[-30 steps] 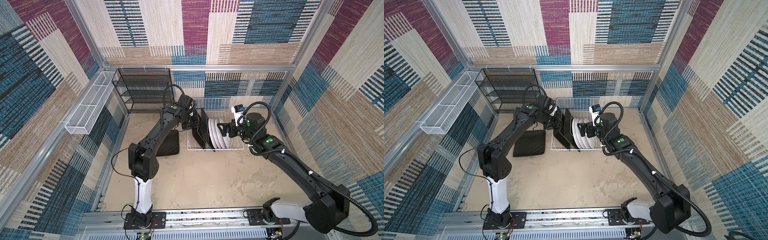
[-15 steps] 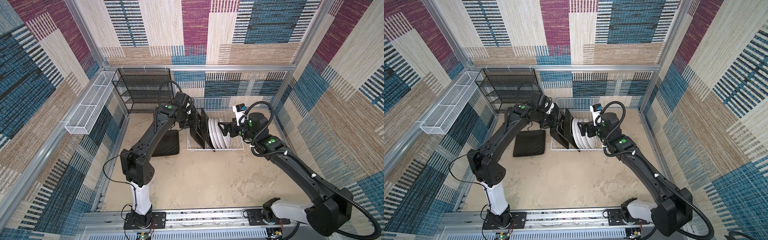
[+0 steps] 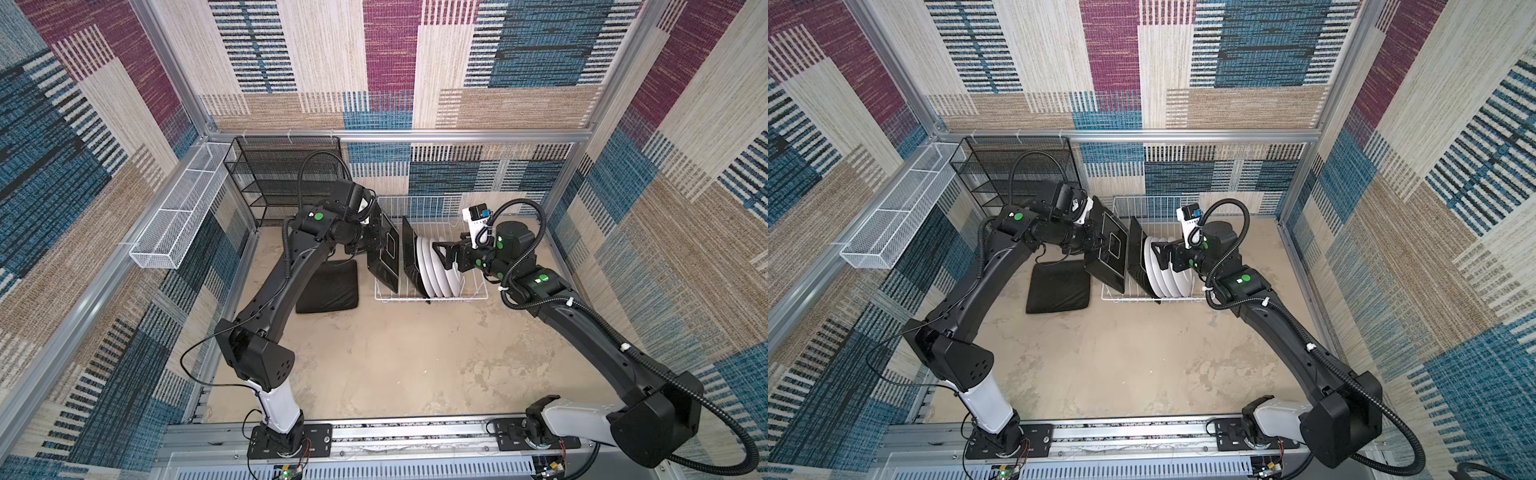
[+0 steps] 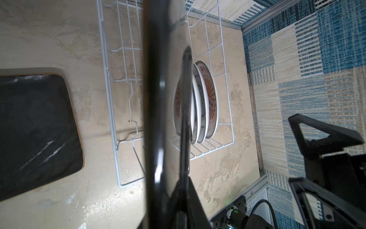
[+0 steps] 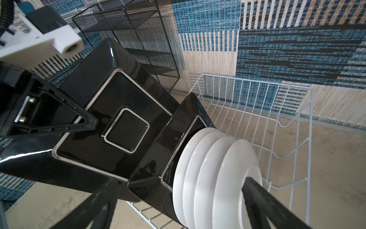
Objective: Unload the plates from the dish rack
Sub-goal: 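Pull the gripped plate up out of the rack slot with the left gripper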
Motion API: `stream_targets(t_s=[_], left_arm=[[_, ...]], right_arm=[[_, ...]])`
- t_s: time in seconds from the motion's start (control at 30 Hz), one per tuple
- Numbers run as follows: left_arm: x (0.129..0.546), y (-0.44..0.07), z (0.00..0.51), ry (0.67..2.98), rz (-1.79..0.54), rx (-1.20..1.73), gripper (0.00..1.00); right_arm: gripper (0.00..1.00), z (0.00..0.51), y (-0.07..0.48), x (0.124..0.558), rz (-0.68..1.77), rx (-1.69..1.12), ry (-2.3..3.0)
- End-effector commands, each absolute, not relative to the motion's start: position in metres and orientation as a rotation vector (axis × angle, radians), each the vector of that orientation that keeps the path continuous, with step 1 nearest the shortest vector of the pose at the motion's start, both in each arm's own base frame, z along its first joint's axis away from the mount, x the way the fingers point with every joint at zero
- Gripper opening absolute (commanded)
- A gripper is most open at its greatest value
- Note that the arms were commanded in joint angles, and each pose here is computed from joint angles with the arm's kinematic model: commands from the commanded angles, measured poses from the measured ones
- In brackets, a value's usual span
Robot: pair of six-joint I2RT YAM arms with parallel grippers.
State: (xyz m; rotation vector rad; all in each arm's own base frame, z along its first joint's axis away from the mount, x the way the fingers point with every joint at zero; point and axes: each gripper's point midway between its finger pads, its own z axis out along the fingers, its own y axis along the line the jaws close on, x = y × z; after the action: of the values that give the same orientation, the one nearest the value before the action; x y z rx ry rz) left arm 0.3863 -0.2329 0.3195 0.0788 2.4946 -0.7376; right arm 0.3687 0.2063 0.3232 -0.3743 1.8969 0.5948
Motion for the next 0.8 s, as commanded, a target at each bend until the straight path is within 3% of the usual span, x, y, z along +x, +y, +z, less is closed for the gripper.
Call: stream_targets(t_s=[0.0, 0.33, 0.77], left_arm=[[0.392, -0.227, 0.352, 2.340, -0.675, 0.211, 0.00], [0.384, -0.204, 0.388, 2.145, -0.442, 0.450, 0.00], [0.364, -0.186, 0.418, 1.739, -0.186, 0.663, 0.00]], right_arm=[[0.99, 0.336, 0.210, 0.368, 0.638, -0.362, 1.860], [0.99, 0.343, 0.216, 0.362, 0.727, -0.341, 1.858], [0.99, 0.361, 0.239, 0.361, 1.067, -0.267, 1.882]])
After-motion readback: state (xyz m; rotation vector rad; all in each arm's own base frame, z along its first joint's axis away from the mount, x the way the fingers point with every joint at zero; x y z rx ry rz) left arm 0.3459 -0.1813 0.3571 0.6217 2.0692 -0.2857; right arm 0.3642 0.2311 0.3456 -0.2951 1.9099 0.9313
